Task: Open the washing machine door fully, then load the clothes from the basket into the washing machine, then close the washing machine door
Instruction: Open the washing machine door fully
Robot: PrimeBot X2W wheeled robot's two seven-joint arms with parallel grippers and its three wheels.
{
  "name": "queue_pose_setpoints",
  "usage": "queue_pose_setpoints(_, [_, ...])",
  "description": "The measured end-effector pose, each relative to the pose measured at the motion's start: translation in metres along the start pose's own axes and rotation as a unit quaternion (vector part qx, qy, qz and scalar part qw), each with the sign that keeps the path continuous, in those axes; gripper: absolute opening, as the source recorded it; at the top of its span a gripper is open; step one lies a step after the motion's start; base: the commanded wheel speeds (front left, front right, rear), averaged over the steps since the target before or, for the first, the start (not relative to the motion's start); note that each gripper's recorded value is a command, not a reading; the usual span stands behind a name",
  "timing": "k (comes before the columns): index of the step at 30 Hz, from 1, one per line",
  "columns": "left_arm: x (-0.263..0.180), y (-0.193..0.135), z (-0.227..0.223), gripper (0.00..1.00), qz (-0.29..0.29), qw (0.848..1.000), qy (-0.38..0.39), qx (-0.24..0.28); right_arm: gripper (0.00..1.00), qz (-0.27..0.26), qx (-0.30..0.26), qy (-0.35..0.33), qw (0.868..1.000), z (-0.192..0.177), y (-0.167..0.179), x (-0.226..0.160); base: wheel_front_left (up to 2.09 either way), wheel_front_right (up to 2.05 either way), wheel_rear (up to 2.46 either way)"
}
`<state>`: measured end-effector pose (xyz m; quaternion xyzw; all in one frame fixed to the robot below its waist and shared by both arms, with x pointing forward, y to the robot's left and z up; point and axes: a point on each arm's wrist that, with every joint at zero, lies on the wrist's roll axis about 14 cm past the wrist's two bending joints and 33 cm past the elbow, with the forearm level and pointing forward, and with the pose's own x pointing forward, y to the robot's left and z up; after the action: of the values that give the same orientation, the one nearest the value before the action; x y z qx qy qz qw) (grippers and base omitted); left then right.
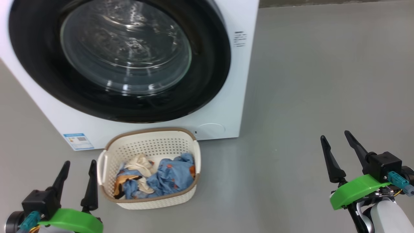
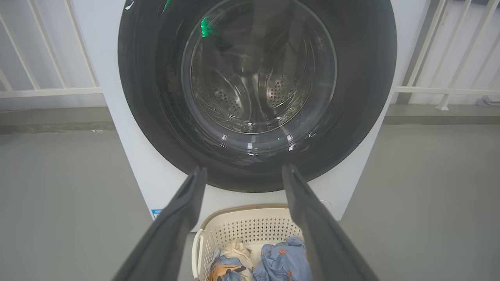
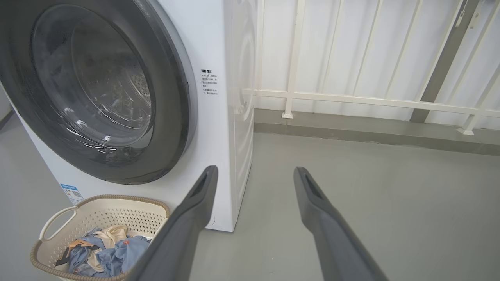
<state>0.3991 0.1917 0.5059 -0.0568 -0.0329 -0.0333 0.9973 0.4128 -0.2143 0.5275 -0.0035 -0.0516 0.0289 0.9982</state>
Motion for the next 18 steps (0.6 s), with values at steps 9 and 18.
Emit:
queue_pose_setpoints(9, [0.0014, -0.0069, -0.0006, 1.00, -0.009, 1.000, 0.000, 0.004, 1.00, 0.003, 0.000, -0.006, 1.000, 0.0034, 0.0017, 0.0024, 0.46, 0.46, -0.91])
queue_pose_setpoints(18, [0.0011, -0.0079, 0.0033, 1.00, -0.014, 1.000, -0.005, 0.011, 1.00, 0.003, 0.001, -0.011, 1.000, 0.0065, 0.0028, 0.0023, 0.01, 0.01, -0.01])
